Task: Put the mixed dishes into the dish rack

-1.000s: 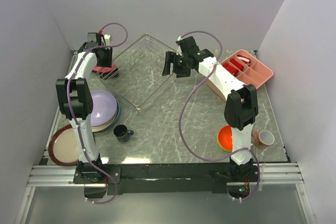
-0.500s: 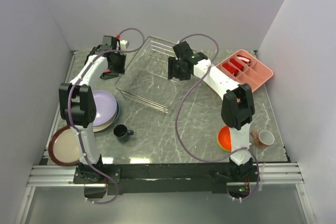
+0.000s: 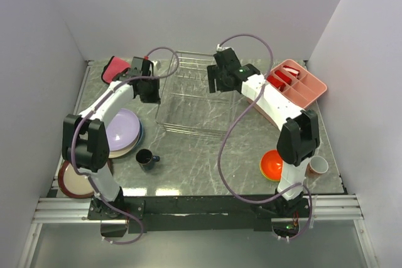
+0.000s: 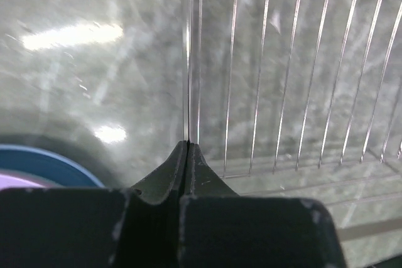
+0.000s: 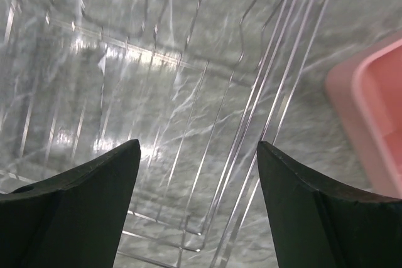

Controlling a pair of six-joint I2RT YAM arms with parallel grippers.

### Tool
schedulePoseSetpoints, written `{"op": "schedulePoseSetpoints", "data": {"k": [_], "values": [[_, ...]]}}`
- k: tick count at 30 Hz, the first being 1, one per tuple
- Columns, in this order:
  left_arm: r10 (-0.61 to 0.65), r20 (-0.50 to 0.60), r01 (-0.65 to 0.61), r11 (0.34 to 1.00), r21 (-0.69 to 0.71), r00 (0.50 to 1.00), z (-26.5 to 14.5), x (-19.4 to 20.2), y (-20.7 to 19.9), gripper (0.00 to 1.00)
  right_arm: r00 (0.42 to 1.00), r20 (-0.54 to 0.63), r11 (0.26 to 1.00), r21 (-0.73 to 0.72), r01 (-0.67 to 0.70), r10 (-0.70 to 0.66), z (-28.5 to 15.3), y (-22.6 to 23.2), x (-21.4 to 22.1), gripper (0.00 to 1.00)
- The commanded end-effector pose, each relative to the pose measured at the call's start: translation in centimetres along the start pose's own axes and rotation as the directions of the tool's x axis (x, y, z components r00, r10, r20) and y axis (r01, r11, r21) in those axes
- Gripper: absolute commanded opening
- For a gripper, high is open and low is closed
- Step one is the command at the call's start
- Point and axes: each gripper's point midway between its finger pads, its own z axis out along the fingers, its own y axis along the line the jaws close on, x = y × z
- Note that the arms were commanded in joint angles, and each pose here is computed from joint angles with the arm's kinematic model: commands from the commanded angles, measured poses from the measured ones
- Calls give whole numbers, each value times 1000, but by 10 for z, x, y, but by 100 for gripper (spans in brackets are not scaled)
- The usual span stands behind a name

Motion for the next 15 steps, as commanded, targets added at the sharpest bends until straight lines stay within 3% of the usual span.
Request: {"op": "schedulePoseSetpoints", "data": {"k": [1,15], "values": [[-45,39,41,995,96,998,-18,-1,-35,1,987,148,997,60,54,-62,-31,-19,-36,83],[-29,-1,29,986,167,1000,-37,44,-45,1,990,91,978,186,93,-111,-17,-69,-7,86]]}}
